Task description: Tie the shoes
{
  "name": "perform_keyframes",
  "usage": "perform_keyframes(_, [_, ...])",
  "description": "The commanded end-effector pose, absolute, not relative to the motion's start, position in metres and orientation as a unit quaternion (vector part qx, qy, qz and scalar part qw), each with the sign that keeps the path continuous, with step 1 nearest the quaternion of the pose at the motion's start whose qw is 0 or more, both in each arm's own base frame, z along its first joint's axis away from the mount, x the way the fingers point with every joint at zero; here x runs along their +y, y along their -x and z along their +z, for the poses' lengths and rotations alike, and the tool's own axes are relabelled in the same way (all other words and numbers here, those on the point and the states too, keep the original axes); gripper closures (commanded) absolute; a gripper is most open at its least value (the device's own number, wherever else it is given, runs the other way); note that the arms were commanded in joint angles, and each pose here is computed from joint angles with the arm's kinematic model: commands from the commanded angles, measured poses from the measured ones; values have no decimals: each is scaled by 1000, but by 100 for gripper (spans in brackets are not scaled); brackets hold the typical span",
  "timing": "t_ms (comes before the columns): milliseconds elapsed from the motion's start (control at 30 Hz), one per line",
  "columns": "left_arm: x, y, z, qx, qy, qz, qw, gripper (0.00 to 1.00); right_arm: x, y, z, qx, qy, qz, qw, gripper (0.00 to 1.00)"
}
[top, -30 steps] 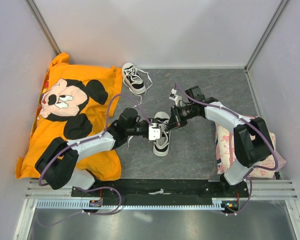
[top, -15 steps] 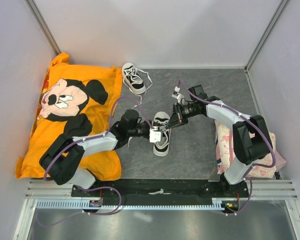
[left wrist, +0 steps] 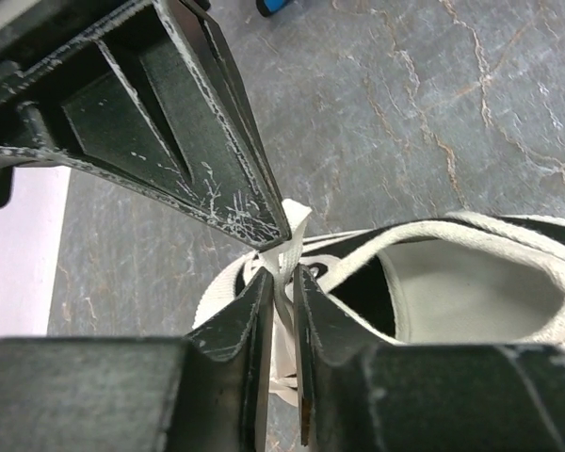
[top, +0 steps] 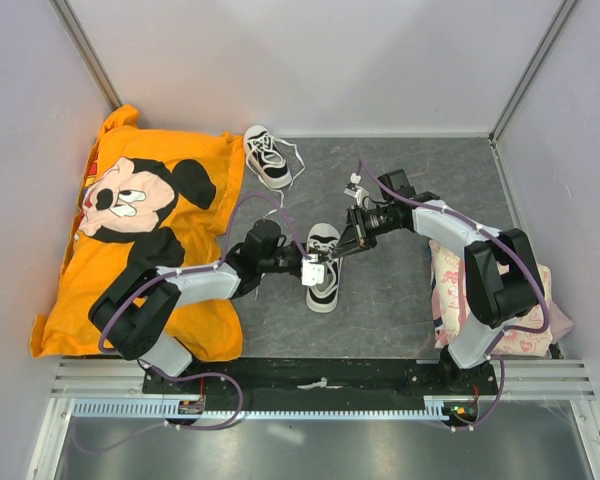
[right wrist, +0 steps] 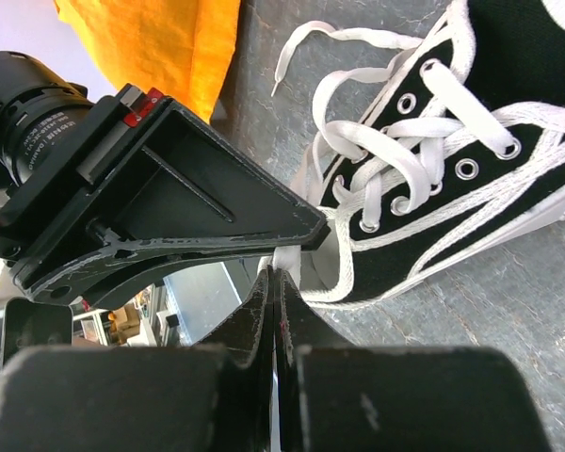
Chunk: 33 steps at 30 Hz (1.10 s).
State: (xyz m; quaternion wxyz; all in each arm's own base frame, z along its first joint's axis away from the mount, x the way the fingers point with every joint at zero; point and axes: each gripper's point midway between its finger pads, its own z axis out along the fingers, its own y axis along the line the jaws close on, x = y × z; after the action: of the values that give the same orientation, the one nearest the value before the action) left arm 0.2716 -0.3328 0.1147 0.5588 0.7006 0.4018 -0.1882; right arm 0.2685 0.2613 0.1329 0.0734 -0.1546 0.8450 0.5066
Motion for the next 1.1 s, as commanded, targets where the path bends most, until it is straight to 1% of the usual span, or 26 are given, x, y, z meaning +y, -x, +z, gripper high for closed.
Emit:
perform_keyframes(0, [-340, -274, 143, 367, -693, -176, 595, 81, 262, -282, 140, 840, 160, 510, 92, 100])
perform_keyframes(167, [-336, -267, 151, 369, -694, -183, 591, 92, 260, -290, 131, 852, 161, 488, 105, 100])
perform_keyframes(333, [-333, -267, 149, 374, -701, -181, 580, 93, 261, -302, 129, 856, 161, 477, 114, 100])
perform_keyframes(433, [-332, -266, 144, 381, -706, -185, 568, 98, 263, -307, 131, 854, 165, 478, 119, 100])
perform_keyframes(467, [-331, -267, 141, 383, -708, -185, 563, 98, 264, -308, 133, 853, 167, 480, 121, 97])
perform_keyframes(500, [-330, -267, 138, 386, -712, -184, 557, 98, 265, -310, 137, 850, 174, 482, 126, 86])
perform_keyframes(533, [-330, -269, 138, 391, -710, -182, 556, 98, 264, -313, 138, 849, 178, 480, 130, 81])
perform_keyframes(567, [-329, -271, 137, 396, -710, -180, 554, 98, 264, -313, 140, 850, 183, 476, 130, 78])
perform_keyframes(600, [-327, -272, 134, 402, -710, -181, 549, 98, 263, -321, 146, 848, 192, 472, 145, 69])
perform_keyframes(700, [-325, -273, 133, 403, -711, -178, 548, 98, 254, -335, 144, 856, 218, 436, 171, 57])
perform_keyframes(733, [-324, -274, 133, 405, -711, -176, 547, 98, 252, -340, 141, 856, 234, 424, 181, 57])
perform_keyframes(833, [-324, -276, 131, 407, -712, -177, 544, 98, 251, -345, 133, 864, 241, 407, 171, 54])
perform_keyframes(900, [-325, -278, 131, 408, -712, -176, 544, 98, 251, -346, 125, 863, 268, 394, 169, 53])
perform_keyframes(1067, [-326, -279, 129, 405, -715, -175, 543, 98, 256, -341, 115, 859, 299, 388, 152, 51])
